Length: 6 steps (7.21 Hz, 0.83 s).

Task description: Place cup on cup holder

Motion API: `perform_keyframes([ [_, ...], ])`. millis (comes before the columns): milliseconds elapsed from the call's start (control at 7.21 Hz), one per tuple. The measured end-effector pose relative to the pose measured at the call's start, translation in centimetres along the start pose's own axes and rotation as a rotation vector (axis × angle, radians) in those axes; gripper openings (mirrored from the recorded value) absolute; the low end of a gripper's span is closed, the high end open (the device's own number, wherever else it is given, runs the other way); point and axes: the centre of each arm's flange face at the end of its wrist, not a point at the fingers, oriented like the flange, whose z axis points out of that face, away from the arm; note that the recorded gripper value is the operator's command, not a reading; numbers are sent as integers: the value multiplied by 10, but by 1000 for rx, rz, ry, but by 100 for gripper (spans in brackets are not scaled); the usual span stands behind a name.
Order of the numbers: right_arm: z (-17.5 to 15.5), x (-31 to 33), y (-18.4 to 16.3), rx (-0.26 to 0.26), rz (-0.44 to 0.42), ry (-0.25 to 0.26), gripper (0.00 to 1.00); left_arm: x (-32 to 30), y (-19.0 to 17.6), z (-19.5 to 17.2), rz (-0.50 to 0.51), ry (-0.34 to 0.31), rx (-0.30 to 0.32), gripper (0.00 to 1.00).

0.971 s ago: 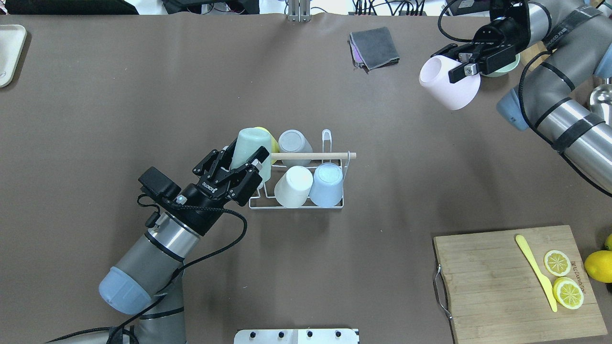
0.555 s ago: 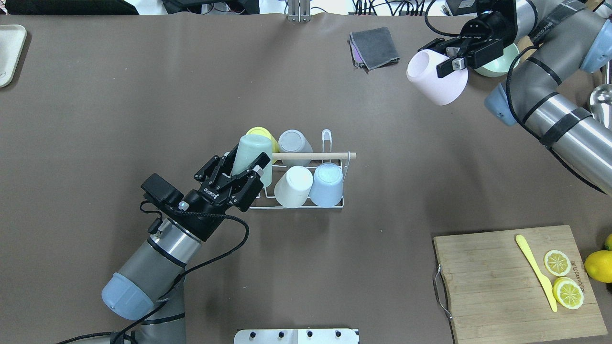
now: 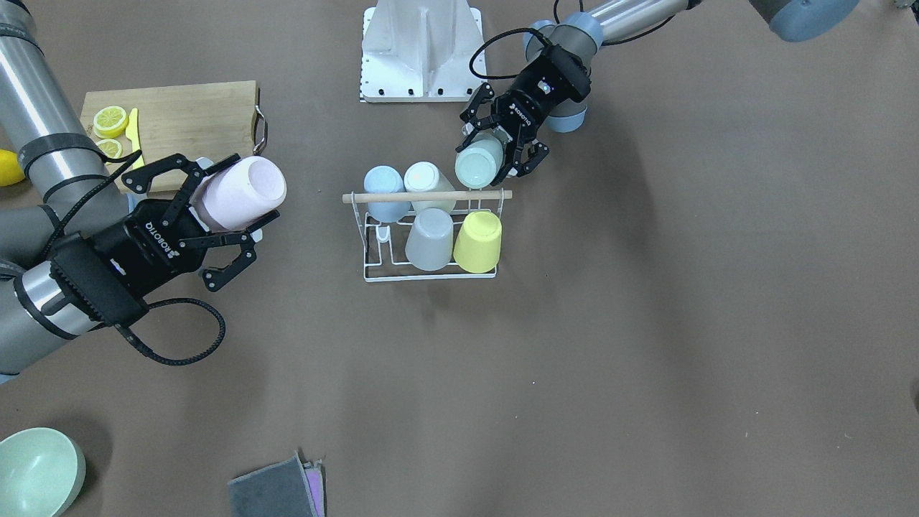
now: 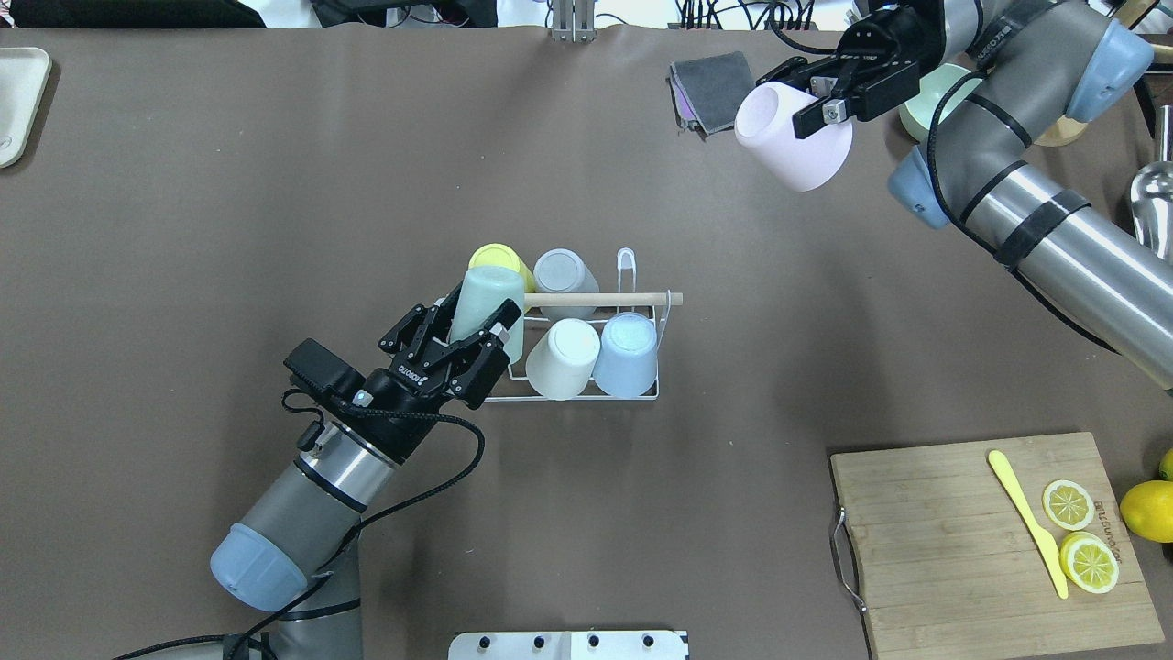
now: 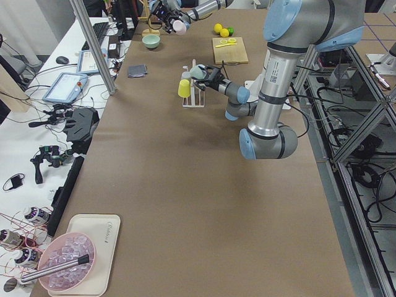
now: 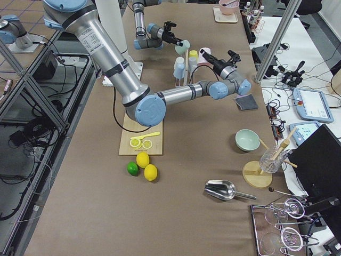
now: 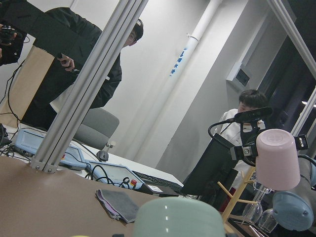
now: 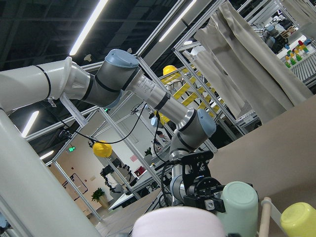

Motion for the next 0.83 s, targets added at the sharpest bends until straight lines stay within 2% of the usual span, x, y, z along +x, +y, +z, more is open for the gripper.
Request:
perform_keyframes([
  [139,9,3,-6,-1,-12,-14,36,-2,2,1,1,-9,6,47],
  [277,18,7,-10,-3,-24,-28,36,-2,2,1,-1,-12,10,95],
  [555,45,19,-8,-9,-39,-64,36,-2,-1,2,-3,-12,18,98],
  [832,67,35,8,0,-42,-96,36,1,-1,2,-7,-9,19,98],
])
